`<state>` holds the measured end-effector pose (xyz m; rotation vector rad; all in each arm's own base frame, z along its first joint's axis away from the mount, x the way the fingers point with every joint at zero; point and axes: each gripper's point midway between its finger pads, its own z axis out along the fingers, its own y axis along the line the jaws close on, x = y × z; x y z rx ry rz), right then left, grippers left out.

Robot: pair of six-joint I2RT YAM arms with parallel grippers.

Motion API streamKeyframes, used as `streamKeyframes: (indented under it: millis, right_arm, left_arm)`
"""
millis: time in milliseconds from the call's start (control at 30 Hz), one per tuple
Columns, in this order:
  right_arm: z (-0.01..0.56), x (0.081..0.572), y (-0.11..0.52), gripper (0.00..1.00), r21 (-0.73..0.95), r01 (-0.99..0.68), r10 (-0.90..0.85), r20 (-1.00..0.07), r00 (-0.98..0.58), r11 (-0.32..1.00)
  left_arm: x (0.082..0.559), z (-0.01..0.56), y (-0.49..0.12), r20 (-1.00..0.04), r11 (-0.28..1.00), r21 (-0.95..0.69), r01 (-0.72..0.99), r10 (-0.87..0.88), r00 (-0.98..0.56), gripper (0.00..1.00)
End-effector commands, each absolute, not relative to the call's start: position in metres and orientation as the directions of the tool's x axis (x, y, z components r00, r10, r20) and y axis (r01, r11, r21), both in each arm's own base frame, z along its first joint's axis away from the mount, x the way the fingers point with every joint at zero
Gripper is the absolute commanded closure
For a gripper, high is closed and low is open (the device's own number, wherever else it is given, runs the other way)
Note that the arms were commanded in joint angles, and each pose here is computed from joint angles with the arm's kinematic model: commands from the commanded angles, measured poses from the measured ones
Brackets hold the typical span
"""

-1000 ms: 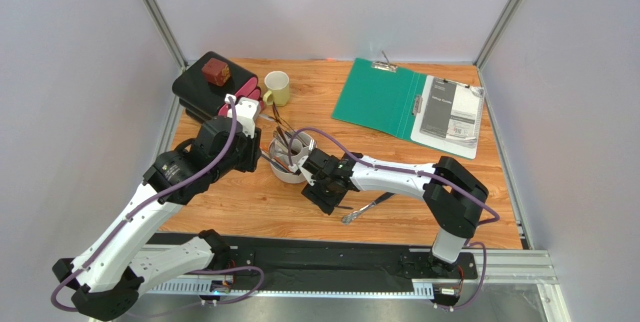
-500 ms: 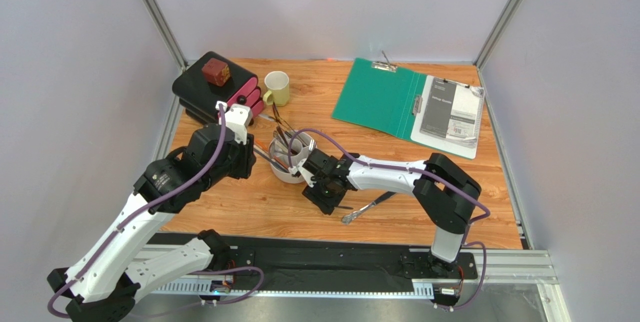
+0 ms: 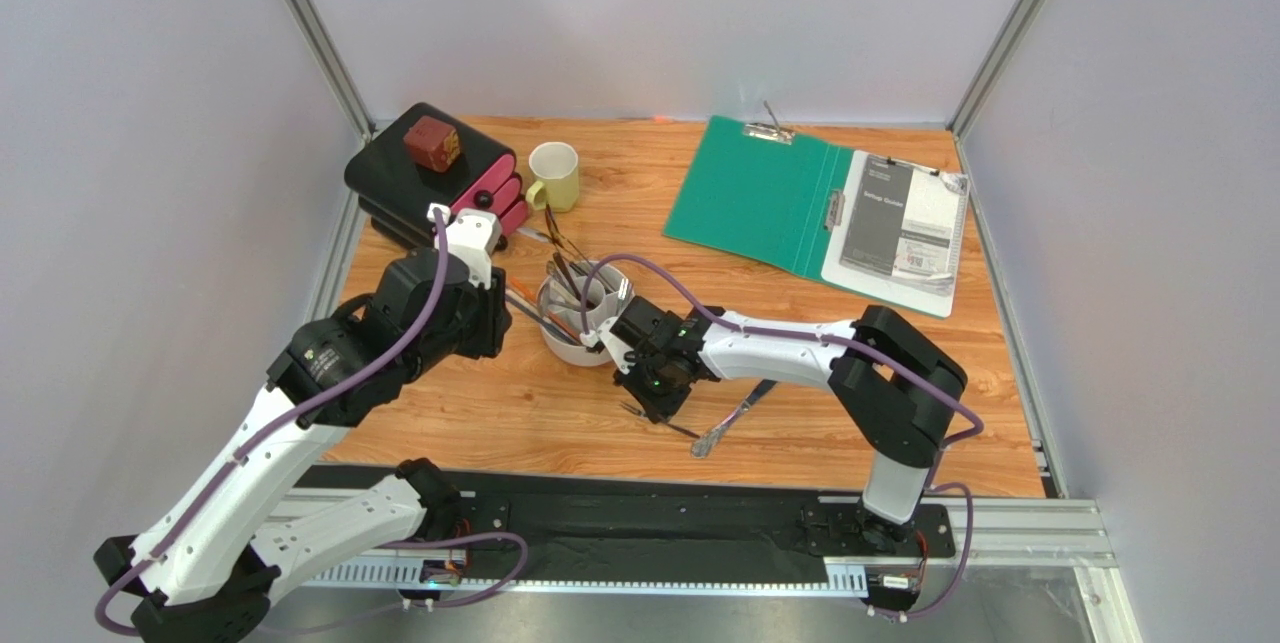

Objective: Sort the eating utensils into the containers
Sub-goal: Pick up the fork at the center of the board, then place the fork in the storage box.

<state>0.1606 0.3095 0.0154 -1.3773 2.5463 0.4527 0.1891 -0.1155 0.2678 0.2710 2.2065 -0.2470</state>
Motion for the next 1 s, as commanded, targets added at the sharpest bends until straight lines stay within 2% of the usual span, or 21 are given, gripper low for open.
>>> streamKeyframes:
  millis: [0, 300, 600, 733, 967]
  right_arm:
    - [0.004, 0.147, 0.288, 1.0, 0.161, -0.805, -0.761, -0.261, -0.593, 0.572]
    - [0.052, 0.174, 0.285, 1.0, 0.043, -0.797, -0.72, -0.4, -0.567, 0.603]
    - [0.161, 0.213, 0.301, 1.0, 0.014, -0.751, -0.57, -0.642, -0.513, 0.66]
    - [0.215, 0.239, 0.304, 1.0, -0.023, -0.74, -0.508, -0.741, -0.439, 0.672]
    - [0.241, 0.3, 0.332, 1.0, -0.001, -0.707, -0.388, -0.836, -0.387, 0.707]
  left_arm:
    - [0.193, 0.272, -0.115, -0.805, 0.962, -0.092, 0.258, 0.08, -0.588, 0.6]
    - [0.2, 0.273, -0.119, -0.81, 0.962, -0.072, 0.262, 0.097, -0.578, 0.6]
    - [0.207, 0.275, -0.118, -0.818, 0.966, -0.046, 0.253, 0.109, -0.565, 0.6]
    - [0.209, 0.273, -0.117, -0.817, 0.97, -0.039, 0.241, 0.108, -0.566, 0.6]
    - [0.207, 0.265, -0.115, -0.804, 0.972, -0.033, 0.234, 0.114, -0.584, 0.6]
